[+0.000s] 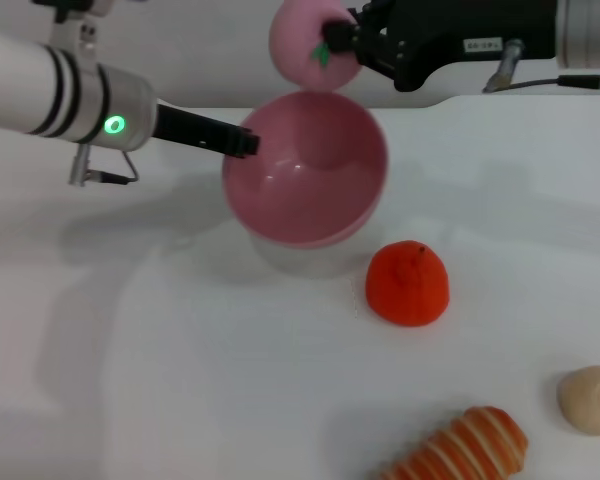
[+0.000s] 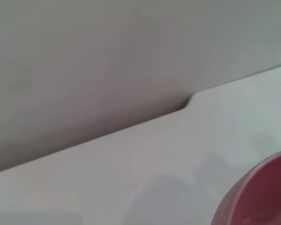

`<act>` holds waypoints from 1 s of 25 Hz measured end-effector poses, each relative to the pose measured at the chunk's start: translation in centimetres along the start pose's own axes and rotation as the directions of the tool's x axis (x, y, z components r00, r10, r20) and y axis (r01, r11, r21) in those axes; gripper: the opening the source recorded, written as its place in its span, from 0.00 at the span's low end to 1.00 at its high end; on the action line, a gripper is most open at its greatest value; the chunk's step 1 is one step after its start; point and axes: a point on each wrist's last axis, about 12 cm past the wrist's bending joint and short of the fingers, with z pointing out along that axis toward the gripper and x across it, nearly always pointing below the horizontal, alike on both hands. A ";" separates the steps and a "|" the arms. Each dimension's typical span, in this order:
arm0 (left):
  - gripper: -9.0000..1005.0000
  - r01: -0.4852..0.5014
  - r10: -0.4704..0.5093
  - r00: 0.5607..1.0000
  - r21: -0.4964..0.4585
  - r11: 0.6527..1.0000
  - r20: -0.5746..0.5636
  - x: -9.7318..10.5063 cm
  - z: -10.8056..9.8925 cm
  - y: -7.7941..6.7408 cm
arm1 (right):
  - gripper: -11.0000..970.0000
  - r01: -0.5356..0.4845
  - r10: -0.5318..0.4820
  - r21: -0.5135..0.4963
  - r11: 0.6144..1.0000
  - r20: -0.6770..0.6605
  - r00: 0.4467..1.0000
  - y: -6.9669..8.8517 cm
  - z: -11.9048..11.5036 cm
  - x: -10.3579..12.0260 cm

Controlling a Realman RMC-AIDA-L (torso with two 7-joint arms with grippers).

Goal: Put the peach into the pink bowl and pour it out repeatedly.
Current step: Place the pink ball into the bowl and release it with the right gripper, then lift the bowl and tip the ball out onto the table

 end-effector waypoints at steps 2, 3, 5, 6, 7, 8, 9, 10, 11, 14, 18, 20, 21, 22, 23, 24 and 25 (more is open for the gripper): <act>0.06 -0.007 0.007 1.000 0.010 1.000 -0.002 -0.4 0.1 -0.4 | 0.11 -0.017 0.017 -0.011 1.000 -0.010 1.000 -0.3 0.7 0.5; 0.06 -0.010 0.010 1.000 0.013 1.000 -0.004 -0.6 0.2 -0.5 | 0.11 -0.025 0.024 -0.021 0.999 -0.017 1.000 -0.4 1.2 0.8; 0.06 -0.014 0.014 1.000 0.017 1.000 -0.005 -0.7 0.2 -0.7 | 0.11 -0.032 0.031 -0.040 0.999 -0.032 0.999 -0.4 1.7 1.2; 0.06 -0.015 0.015 1.000 0.017 1.000 -0.005 -0.8 0.2 -0.7 | 0.11 -0.034 0.033 -0.047 0.998 -0.037 0.999 -0.4 1.9 1.4; 0.06 -0.016 0.016 1.000 0.016 1.000 -0.005 -0.8 0.2 -0.7 | 0.12 -0.034 0.032 -0.051 0.998 -0.041 0.999 -0.4 2.0 1.6; 0.06 -0.015 0.015 1.000 0.014 1.000 -0.005 -0.8 0.2 -0.6 | 0.12 -0.035 0.033 -0.053 0.998 -0.043 0.999 -0.4 2.0 1.7; 0.06 -0.013 0.013 1.000 0.010 1.000 -0.004 -0.9 0.1 -0.5 | 0.12 -0.036 0.034 -0.050 0.998 -0.043 0.998 -0.4 2.0 1.8; 0.06 -0.010 0.010 1.000 0.007 1.000 -0.001 -0.9 0.1 -0.4 | 0.12 -0.037 0.035 -0.047 0.998 -0.042 0.999 -0.4 1.9 1.8; 0.06 -0.007 0.007 1.000 0.004 1.000 0.001 -1.0 0.0 -0.3 | 0.13 -0.038 0.036 -0.043 0.998 -0.040 0.999 -0.5 1.9 1.8; 0.06 -0.004 0.004 1.000 0.001 1.000 0.004 -1.0 -0.1 -0.2 | 0.26 -0.038 0.037 -0.036 0.999 -0.034 0.999 -0.6 1.7 1.8; 0.06 -0.001 0.002 1.000 -0.007 1.000 0.012 -1.0 -0.1 -0.1 | 0.35 -0.035 0.034 -0.007 0.999 -0.021 0.999 -1.0 1.4 1.8; 0.05 0.000 0.001 0.999 -0.024 1.000 0.033 -1.0 -0.1 0.2 | 0.36 -0.042 0.041 0.039 0.998 0.022 0.999 -1.5 0.8 2.0; 0.05 -0.001 0.003 0.999 -0.038 0.999 0.052 -1.1 -0.1 0.3 | 0.36 -0.052 0.049 0.060 0.997 0.055 0.997 -1.8 0.4 2.1; 0.05 -0.003 0.007 0.997 -0.052 0.999 0.072 -1.1 -0.1 0.5 | 0.37 -0.069 0.060 0.089 0.994 0.101 0.993 -2.1 -0.3 2.4; 0.05 -0.011 0.020 0.994 -0.083 0.996 0.105 -1.1 0.1 0.7 | 0.37 -0.122 0.091 0.130 0.984 0.225 0.970 -2.7 -1.8 3.0; 0.05 -0.011 0.020 0.994 -0.083 0.996 0.105 -1.1 0.1 0.7 | 0.37 -0.122 0.091 0.130 0.984 0.225 0.970 -2.7 -1.8 3.0; 0.05 -0.017 0.029 0.992 -0.099 0.995 0.121 -1.1 0.3 0.7 | 0.37 -0.145 0.096 0.148 0.978 0.297 0.950 -2.9 -2.7 3.5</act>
